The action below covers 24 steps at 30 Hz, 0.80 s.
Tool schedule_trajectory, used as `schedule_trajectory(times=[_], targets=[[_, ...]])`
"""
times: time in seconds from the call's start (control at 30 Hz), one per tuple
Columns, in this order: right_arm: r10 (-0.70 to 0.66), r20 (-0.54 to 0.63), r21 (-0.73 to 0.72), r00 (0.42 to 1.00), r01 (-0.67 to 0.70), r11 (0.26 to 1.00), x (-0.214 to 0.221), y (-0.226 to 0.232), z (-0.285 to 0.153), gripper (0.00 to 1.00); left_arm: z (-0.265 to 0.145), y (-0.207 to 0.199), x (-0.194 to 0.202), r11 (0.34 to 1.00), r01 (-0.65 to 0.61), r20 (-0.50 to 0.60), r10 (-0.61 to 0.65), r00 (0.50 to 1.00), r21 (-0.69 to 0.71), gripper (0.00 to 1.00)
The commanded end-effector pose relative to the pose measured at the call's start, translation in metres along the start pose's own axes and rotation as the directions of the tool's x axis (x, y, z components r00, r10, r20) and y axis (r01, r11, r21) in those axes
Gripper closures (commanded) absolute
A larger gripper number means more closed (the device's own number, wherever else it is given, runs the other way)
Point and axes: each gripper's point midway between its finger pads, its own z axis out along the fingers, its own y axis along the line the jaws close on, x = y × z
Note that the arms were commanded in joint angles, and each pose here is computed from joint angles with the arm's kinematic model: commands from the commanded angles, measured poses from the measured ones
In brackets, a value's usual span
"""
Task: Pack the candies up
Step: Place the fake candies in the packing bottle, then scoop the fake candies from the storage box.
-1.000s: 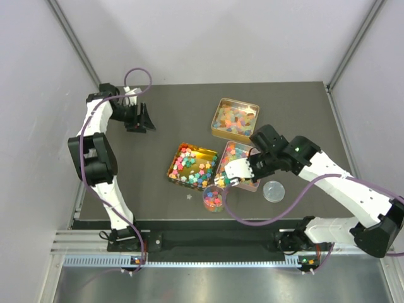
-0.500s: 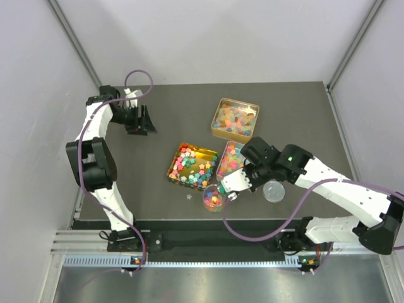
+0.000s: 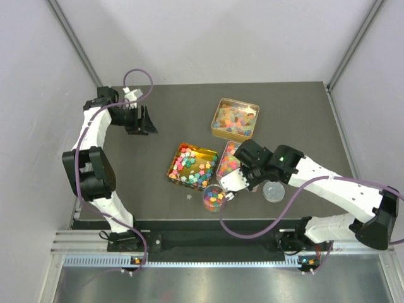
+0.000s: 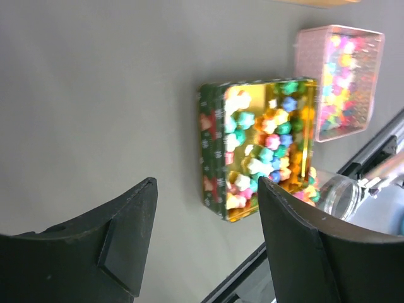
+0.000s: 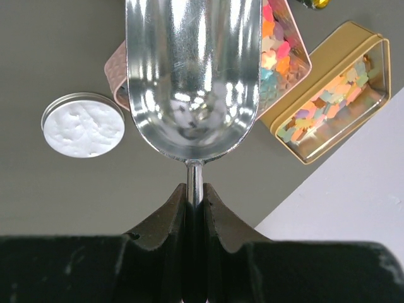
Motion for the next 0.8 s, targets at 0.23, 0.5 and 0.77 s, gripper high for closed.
schedule_trajectory(times=[0.23,0.5,0.77], targets=[[0.201,0.108,0.199,0.974,-0.220,0.955,-0.006,-0.088,-0.018,1.00,-0.033,-0.158,0.003,0.879,-0.379,0.020,0.390,0.921,0.291,0.35],[0.361,0.312,0.153,0.879,-0.421,0.894,-0.031,-0.142,0.012,1.00,-0.022,-0.178,0.021,0.865,-0.351,-0.073,0.401,0.913,0.358,0.52],[0.329,0.388,0.214,0.861,-0.432,0.876,-0.045,-0.189,0.011,1.00,0.000,-0.182,0.018,0.857,-0.324,-0.104,0.395,0.913,0.402,0.81]])
